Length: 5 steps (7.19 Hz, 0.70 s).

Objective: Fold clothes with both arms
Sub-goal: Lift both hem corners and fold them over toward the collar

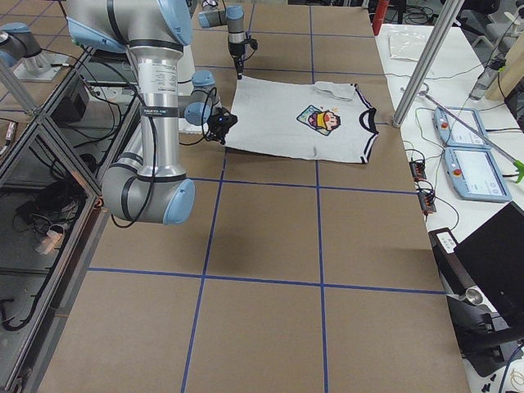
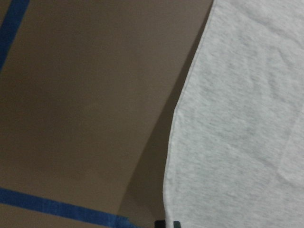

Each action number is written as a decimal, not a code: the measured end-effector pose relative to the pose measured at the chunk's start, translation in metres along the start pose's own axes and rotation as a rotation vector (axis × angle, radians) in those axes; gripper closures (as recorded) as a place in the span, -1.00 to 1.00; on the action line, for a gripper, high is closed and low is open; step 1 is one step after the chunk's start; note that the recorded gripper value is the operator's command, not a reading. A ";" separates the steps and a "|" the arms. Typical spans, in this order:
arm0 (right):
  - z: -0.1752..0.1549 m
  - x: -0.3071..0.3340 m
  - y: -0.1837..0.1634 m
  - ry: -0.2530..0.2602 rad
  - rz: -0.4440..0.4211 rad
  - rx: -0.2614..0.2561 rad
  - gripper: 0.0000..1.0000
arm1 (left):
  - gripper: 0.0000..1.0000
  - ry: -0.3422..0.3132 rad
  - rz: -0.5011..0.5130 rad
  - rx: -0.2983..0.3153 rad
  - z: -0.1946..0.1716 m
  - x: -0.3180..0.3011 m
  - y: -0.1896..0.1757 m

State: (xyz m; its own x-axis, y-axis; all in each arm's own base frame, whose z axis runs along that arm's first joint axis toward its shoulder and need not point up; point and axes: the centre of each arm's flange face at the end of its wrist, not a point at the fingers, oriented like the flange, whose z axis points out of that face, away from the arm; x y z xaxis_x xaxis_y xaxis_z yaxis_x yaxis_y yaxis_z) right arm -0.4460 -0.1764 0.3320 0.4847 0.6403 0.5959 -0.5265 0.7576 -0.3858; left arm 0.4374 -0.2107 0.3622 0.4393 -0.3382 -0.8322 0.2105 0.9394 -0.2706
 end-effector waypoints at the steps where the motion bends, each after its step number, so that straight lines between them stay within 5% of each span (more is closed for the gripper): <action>1: -0.003 0.004 0.000 0.004 -0.003 -0.003 1.00 | 1.00 -0.009 -0.029 -0.008 -0.005 0.003 0.005; 5: -0.017 0.036 0.010 0.037 -0.048 -0.034 1.00 | 1.00 0.006 -0.163 -0.063 -0.031 0.020 0.038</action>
State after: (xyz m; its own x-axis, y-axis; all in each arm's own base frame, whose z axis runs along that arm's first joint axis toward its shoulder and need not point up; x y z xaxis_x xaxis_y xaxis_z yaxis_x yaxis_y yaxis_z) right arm -0.4217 -0.1436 0.3374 0.5350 0.6065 0.5881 -0.4780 0.7913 -0.3813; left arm 0.4266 -0.1803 0.3204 0.3981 -0.4863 -0.7778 0.2230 0.8738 -0.4322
